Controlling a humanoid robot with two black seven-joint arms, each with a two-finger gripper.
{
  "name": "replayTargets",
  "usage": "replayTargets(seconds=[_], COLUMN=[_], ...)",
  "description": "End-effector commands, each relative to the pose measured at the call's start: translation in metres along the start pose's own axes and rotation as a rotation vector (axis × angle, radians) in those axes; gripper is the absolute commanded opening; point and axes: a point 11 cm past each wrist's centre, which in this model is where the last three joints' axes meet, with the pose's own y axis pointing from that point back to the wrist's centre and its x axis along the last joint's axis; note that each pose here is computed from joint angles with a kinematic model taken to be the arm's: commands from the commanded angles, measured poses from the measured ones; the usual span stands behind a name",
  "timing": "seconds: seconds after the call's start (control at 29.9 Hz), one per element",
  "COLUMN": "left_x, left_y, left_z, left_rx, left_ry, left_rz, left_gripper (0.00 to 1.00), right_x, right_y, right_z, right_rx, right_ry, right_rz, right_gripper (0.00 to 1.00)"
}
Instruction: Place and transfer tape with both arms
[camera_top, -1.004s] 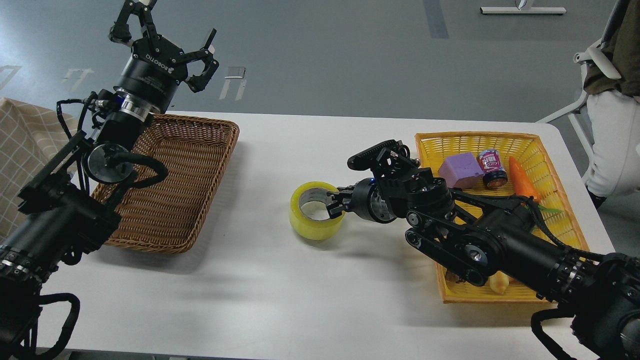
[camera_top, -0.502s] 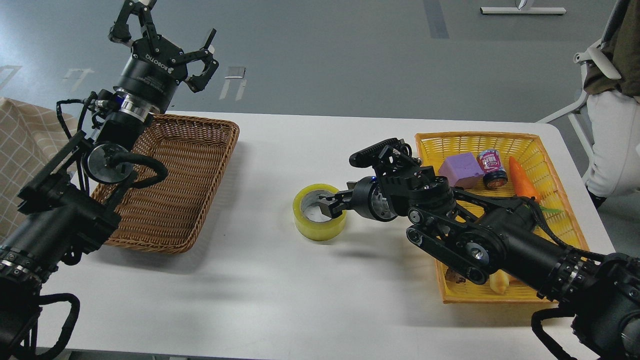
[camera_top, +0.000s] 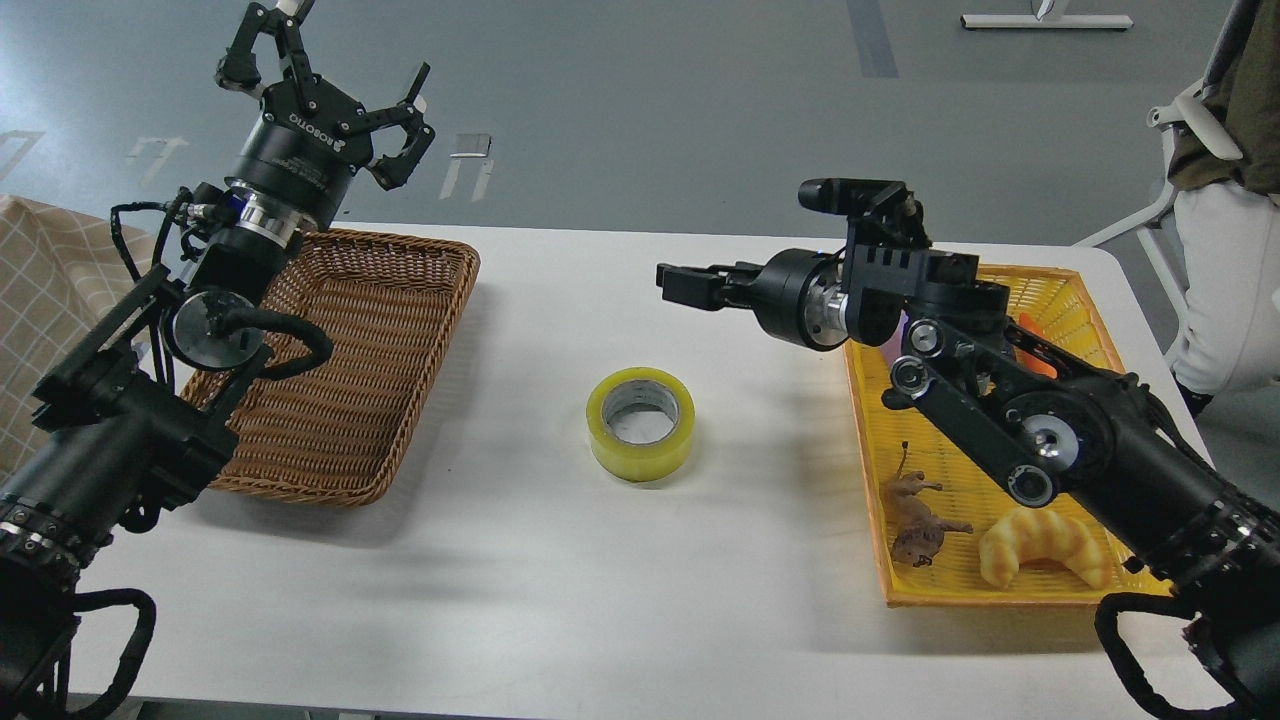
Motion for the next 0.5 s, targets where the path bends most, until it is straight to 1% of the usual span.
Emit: replayTargets(seconds=[0.0,0.17,0.2,0.27,0.47], left_x=[0.001,0.002,0.002,0.002,0.002], left_y=[0.001,0.002,0.002,0.002,0.002], left_z=[0.000,-0.001,-0.001,-0.001,-0.002], left_rx=[0.000,0.002,0.002,0.002,0.002], left_ry=[0.000,0.001,0.001,0.001,0.003], left_rz=[0.003,0.006,0.006,0.006,0.006], left_gripper=[0.98,0.98,0.98,0.98,0.98], right_x=[0.020,0.059,0.060,0.074,0.100], right_y=[0.019,0.053,0.054,0.068,0.097], right_z=[0.005,0.031,0.031,0.043,0.060], right_rx=[0.061,0.155,0.155,0.182,0.252], right_ry=[-0.145,-0.440,-0.440,-0.526,-0.662], right_rz=[0.056,0.215,0.215,0.287,0.415], right_gripper=[1.00,1.00,1.00,1.00,1.00])
